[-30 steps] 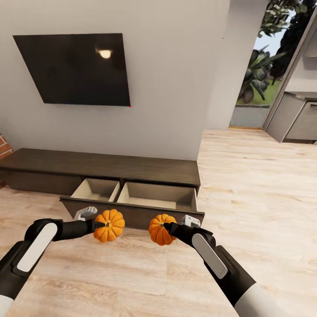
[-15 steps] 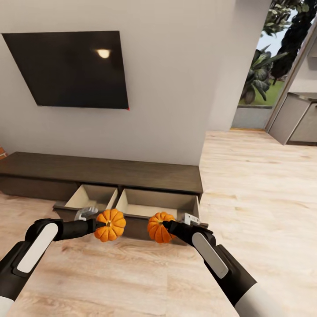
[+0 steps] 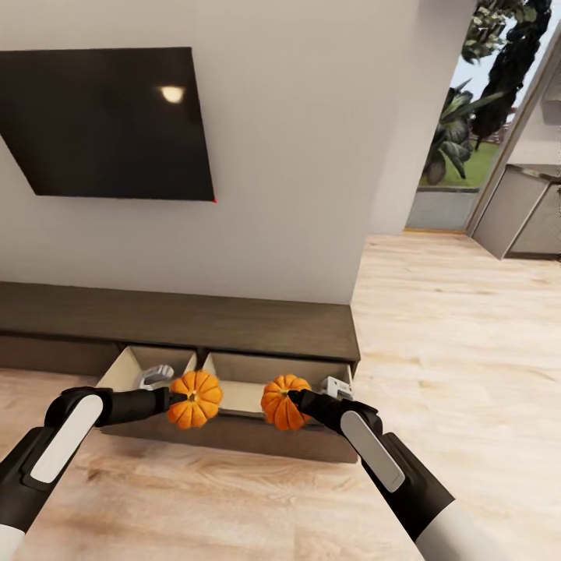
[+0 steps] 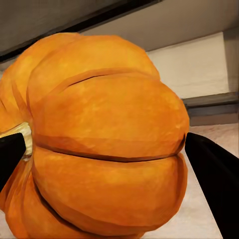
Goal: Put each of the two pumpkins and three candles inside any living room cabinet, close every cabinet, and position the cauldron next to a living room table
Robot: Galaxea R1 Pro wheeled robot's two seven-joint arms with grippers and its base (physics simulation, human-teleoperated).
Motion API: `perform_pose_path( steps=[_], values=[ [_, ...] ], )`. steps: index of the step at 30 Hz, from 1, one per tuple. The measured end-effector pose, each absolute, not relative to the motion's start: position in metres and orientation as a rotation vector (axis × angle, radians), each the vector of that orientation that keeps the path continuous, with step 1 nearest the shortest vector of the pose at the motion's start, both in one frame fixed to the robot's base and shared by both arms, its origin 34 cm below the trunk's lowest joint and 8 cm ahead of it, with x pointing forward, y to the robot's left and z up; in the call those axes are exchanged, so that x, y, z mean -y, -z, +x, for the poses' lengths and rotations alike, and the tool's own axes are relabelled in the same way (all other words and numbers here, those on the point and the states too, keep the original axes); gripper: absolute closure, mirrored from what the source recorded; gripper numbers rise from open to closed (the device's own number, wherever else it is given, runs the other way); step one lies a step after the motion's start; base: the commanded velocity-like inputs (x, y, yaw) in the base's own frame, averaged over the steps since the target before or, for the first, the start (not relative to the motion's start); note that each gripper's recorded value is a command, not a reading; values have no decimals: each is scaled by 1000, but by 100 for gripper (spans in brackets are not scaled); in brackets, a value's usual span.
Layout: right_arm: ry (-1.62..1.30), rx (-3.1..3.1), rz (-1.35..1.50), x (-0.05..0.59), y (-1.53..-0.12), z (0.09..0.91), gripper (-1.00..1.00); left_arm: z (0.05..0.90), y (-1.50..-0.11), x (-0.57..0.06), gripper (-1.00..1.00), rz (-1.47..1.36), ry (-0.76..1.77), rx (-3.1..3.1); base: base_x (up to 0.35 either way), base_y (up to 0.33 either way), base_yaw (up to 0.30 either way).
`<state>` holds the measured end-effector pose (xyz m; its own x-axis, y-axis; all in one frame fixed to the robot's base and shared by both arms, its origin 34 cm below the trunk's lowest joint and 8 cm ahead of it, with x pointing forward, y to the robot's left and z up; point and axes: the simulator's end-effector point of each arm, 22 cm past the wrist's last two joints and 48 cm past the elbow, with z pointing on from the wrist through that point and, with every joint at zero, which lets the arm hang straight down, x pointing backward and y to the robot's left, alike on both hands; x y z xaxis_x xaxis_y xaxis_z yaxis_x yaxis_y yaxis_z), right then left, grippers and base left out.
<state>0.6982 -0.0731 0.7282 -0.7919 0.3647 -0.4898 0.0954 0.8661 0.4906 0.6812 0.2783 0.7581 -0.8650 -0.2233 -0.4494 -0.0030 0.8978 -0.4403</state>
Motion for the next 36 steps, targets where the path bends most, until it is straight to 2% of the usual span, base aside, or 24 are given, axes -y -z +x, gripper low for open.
perform_pose_path(
  steps=[20,27,36],
  values=[
    [-601,-2443,333,73,-728,698,100,680,-757,-275,100,-157,596,-2561,323,-24,-2],
    [-604,-2441,337,73,-728,699,100,681,-758,-274,100,-158,603,-2558,42,-7,-31],
    [-605,-2437,337,74,-730,700,100,681,-760,-274,100,-154,602,-2555,1,0,-228]
  ],
)
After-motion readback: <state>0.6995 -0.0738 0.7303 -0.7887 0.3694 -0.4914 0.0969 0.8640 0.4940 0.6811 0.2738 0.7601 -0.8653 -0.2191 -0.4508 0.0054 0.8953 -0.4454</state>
